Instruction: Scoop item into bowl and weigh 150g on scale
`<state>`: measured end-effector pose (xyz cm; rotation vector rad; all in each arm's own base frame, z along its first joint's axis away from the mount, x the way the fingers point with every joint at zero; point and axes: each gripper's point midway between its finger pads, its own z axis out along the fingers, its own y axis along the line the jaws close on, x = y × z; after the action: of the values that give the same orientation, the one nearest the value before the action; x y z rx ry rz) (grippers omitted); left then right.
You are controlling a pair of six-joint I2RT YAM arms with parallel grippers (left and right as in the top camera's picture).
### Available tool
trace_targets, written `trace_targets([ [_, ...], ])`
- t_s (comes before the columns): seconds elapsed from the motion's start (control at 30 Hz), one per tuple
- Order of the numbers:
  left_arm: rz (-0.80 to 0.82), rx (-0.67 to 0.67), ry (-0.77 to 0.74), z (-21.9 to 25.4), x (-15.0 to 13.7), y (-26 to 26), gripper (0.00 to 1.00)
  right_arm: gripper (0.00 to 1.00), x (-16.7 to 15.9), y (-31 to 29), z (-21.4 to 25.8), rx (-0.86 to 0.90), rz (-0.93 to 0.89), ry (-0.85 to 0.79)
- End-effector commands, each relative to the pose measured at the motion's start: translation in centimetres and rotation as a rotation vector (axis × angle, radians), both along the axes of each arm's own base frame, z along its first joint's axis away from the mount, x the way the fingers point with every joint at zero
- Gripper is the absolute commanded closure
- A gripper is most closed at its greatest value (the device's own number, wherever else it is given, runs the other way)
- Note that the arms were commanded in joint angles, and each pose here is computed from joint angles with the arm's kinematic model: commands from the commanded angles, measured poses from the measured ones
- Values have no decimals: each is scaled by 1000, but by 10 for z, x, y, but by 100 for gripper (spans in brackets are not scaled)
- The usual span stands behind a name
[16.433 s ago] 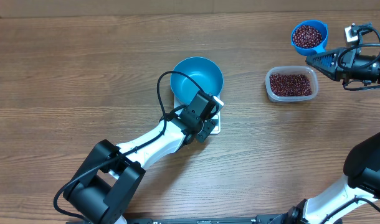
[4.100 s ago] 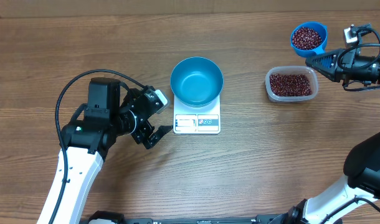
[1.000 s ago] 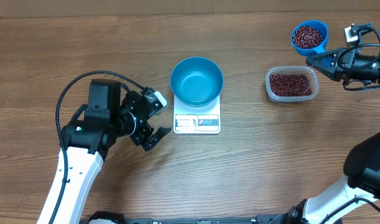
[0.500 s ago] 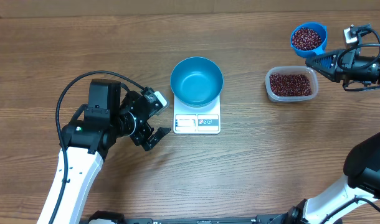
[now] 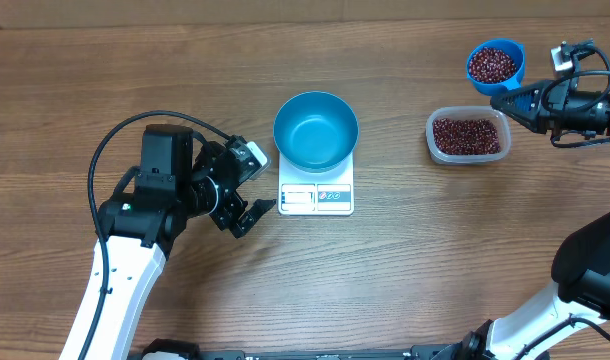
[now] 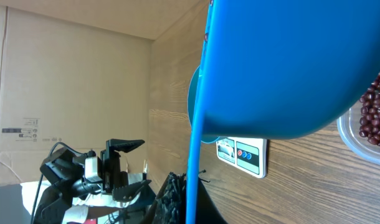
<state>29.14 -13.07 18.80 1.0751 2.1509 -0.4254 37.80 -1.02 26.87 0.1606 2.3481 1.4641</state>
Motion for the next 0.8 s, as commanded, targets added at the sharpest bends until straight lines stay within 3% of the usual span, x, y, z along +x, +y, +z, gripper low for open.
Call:
trace_targets([
  [0.0,11,-25,27,-2,-1,-1,0,96,-2,2,23,-18,-2,-82],
  [0.77,-130,7,63,-12,-27,-6,1,96,-2,2,23,-18,-2,-82],
])
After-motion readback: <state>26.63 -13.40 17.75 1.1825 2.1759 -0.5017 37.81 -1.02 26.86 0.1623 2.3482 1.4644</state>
